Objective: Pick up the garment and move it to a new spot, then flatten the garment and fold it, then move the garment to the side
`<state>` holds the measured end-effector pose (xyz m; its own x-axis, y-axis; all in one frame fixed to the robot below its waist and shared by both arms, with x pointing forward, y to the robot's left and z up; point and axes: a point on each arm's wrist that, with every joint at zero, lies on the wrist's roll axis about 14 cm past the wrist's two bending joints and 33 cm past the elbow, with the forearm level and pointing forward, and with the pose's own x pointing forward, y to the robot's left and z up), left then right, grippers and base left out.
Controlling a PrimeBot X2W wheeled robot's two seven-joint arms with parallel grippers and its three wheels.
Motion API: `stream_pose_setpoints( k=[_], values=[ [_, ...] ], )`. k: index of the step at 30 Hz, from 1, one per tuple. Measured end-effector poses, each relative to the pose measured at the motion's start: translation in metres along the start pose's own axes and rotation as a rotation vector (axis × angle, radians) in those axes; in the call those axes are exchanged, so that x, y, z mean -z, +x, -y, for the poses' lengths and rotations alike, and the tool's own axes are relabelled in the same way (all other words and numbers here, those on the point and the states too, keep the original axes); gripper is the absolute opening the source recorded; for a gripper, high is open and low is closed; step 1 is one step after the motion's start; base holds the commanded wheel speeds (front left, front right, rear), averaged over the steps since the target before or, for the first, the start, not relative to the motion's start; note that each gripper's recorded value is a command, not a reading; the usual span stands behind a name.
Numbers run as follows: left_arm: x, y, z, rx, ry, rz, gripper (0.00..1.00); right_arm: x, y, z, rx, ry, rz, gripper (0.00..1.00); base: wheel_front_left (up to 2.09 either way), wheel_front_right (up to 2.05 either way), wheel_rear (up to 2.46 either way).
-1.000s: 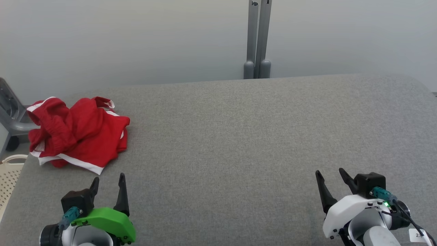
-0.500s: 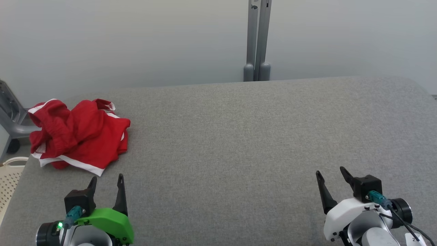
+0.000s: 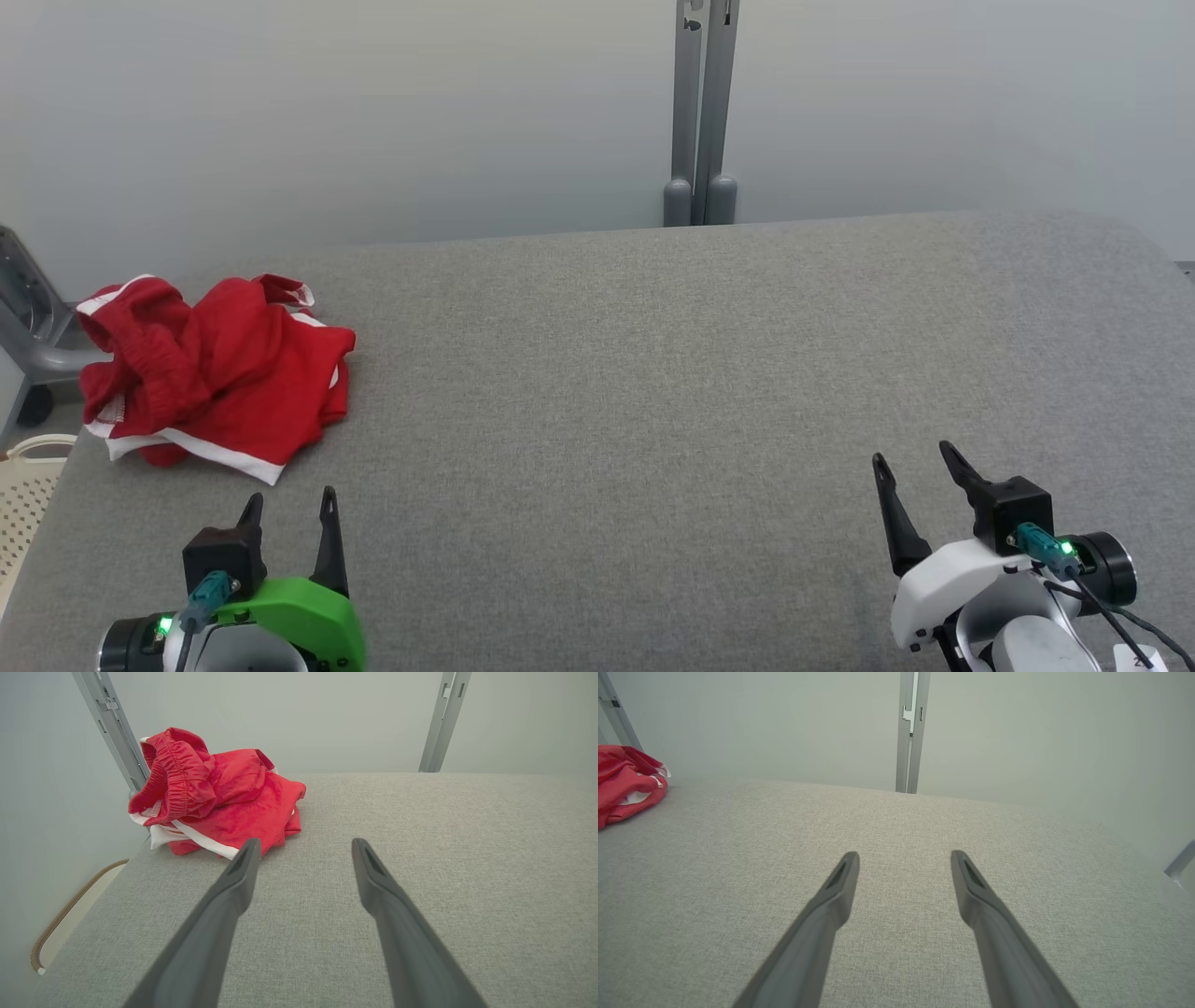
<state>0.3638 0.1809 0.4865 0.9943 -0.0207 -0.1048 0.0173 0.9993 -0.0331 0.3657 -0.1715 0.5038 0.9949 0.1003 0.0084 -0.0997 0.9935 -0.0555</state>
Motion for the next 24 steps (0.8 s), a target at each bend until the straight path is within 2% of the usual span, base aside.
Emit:
stream_pose_setpoints(
  k=[14, 24],
  values=[
    [0.001, -0.002, 0.000, -0.002, 0.001, -0.003, 1.00, 0.001, 0.001, -0.001, -0.005, -0.002, 0.003, 1.00, 0.00, 0.00, 0.00],
    [0.007, -0.017, -0.022, -0.071, -0.023, -0.006, 1.00, -0.002, 0.012, -0.016, -0.047, 0.016, 0.010, 1.00, 0.00, 0.00, 0.00]
  ],
)
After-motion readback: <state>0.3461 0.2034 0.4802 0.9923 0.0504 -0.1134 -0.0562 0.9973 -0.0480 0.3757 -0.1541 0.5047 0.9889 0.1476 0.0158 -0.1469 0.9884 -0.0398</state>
